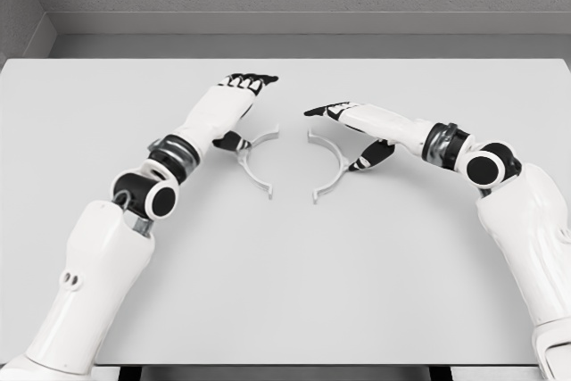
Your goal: Assemble PVC drainage pipe clamps
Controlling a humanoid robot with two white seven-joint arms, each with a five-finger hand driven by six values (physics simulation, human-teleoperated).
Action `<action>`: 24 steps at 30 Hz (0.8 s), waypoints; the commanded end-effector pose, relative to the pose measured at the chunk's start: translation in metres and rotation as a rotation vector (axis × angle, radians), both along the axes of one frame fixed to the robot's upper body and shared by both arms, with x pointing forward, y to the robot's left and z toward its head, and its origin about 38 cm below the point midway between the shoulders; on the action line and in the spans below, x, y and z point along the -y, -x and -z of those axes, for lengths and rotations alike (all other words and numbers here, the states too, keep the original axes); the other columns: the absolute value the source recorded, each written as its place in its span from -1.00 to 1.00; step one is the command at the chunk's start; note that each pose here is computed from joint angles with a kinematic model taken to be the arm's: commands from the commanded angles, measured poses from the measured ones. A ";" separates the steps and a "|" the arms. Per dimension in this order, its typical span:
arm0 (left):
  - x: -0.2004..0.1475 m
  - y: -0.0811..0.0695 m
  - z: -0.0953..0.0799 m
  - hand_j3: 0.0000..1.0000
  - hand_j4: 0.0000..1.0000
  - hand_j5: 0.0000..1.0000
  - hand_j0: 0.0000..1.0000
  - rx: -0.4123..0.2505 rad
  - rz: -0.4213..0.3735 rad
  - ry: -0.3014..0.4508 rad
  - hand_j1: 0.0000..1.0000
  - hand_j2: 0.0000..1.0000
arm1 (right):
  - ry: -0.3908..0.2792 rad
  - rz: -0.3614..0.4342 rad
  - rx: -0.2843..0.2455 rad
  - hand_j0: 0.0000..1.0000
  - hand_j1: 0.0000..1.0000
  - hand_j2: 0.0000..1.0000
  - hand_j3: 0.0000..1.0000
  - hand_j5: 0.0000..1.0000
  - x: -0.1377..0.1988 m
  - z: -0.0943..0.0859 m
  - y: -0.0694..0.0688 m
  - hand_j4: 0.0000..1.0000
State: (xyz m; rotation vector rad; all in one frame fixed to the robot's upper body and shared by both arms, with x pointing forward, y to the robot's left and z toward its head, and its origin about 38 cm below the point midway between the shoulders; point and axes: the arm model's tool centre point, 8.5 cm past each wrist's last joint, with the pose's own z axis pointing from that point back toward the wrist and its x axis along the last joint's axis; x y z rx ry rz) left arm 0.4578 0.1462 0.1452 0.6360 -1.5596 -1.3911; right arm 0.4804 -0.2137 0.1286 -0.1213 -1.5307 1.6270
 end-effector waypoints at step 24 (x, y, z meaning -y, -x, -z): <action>-0.015 -0.013 0.025 1.00 1.00 1.00 1.00 -0.079 -0.047 -0.018 1.00 1.00 | 0.080 0.001 0.067 1.00 1.00 1.00 1.00 1.00 0.036 -0.019 0.015 1.00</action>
